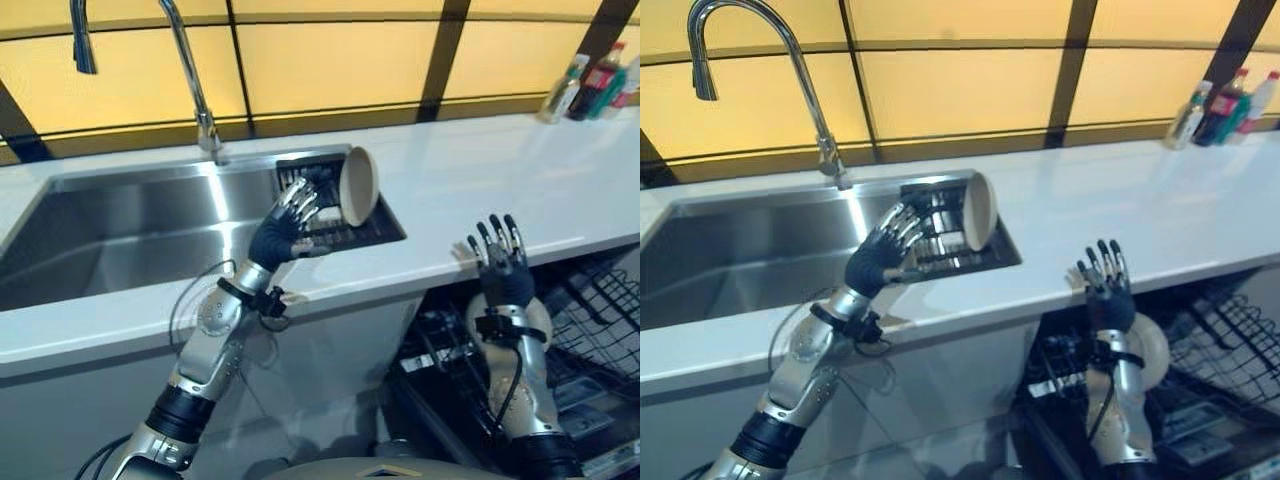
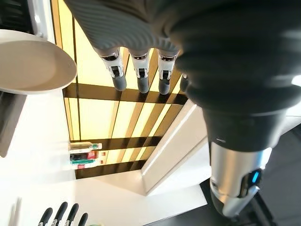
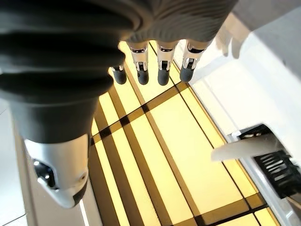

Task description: Pick up plates and place into dishwasher.

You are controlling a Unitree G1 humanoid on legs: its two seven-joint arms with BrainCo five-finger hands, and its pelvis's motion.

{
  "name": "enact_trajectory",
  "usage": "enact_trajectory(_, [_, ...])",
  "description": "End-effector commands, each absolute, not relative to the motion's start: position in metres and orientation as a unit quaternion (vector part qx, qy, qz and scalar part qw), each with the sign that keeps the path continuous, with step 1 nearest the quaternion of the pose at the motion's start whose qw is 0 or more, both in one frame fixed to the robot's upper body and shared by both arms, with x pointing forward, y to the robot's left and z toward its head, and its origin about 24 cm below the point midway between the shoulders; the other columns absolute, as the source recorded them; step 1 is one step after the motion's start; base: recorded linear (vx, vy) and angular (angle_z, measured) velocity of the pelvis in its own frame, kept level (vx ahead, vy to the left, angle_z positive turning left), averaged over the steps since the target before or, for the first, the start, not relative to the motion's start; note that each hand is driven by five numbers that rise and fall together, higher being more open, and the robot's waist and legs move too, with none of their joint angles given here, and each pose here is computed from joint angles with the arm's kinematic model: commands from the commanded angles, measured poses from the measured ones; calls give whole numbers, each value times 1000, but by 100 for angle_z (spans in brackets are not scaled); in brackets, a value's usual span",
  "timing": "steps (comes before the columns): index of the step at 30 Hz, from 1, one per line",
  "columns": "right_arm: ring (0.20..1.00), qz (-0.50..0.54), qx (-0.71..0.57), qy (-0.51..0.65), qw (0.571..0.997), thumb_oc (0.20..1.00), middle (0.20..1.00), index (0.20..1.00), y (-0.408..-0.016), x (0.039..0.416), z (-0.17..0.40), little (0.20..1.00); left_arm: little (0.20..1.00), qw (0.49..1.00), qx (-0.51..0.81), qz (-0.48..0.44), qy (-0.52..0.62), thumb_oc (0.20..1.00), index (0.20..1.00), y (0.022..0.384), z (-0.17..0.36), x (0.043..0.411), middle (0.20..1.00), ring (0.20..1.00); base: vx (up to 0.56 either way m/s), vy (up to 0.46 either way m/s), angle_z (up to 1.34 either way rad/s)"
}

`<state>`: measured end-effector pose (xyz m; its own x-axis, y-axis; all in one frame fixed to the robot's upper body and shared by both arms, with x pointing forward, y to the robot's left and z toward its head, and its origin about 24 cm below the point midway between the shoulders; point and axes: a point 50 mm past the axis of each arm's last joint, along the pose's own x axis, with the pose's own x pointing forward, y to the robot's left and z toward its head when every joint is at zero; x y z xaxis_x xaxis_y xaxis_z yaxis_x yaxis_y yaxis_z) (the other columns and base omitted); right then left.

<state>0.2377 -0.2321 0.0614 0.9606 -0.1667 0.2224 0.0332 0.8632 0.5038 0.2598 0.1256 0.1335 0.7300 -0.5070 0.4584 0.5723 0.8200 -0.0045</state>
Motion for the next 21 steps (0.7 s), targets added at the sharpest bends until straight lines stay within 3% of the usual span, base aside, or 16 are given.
enact_trajectory(1, [1000,-19,253,-212,944,1000,1000,1000,-230,242,102,1000,1000,911,-54,-301,-277,1000,1000,128,158,256,1000,1000,133,-54,13])
enact_trajectory(21, [1000,-7,243,-190,951,1000,1000,1000,-229,246,104,1000,1000,899,20,-247,-362,1000,1000,142,205,271,1000,1000,1,6,-2])
